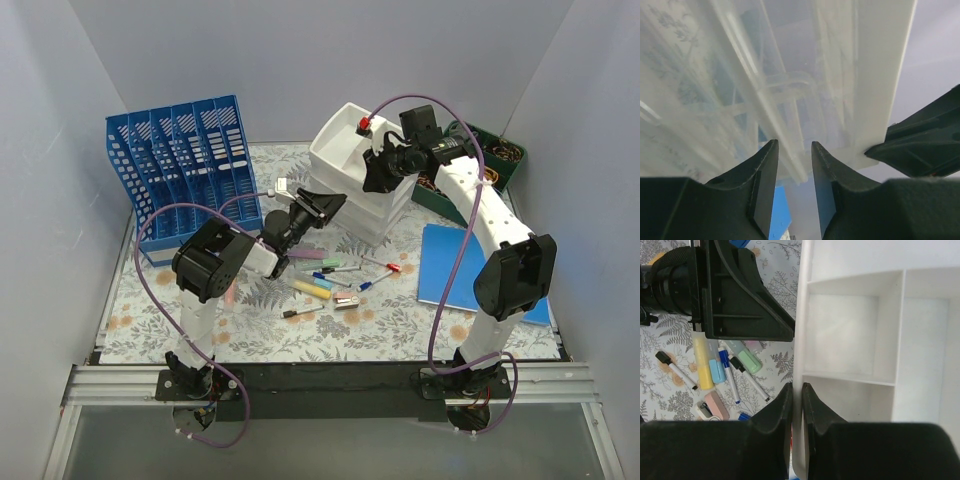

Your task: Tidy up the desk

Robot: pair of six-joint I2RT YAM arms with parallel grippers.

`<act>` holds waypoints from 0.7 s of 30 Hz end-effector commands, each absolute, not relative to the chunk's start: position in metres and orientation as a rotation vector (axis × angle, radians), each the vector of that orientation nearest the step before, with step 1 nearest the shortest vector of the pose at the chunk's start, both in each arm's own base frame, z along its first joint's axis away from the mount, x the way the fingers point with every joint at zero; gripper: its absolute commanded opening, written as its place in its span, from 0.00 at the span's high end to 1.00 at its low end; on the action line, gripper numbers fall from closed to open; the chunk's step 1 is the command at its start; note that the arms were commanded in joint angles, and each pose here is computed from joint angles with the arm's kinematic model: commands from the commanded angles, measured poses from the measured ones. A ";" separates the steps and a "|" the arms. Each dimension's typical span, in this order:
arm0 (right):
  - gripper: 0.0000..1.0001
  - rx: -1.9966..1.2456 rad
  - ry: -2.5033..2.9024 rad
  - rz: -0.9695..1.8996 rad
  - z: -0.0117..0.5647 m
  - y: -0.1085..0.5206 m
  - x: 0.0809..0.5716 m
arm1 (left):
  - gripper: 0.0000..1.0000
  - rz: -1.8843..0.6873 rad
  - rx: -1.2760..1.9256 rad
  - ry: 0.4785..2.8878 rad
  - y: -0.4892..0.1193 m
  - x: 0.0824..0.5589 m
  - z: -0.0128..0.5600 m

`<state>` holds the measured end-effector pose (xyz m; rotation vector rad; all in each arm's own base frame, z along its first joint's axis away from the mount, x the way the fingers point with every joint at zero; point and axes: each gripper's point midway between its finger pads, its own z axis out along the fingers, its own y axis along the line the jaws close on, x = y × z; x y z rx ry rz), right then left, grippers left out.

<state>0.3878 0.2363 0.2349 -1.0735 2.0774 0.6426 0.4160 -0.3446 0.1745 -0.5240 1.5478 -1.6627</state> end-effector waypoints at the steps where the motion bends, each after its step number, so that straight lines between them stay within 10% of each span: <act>1: 0.98 -1.034 2.054 0.684 0.249 0.237 0.392 | 0.68 -1.832 -0.551 1.304 -0.325 0.401 0.233; 21: 0.98 -1.036 2.061 0.699 0.245 0.239 0.392 | 0.75 -1.848 -0.480 1.206 -0.316 0.398 0.268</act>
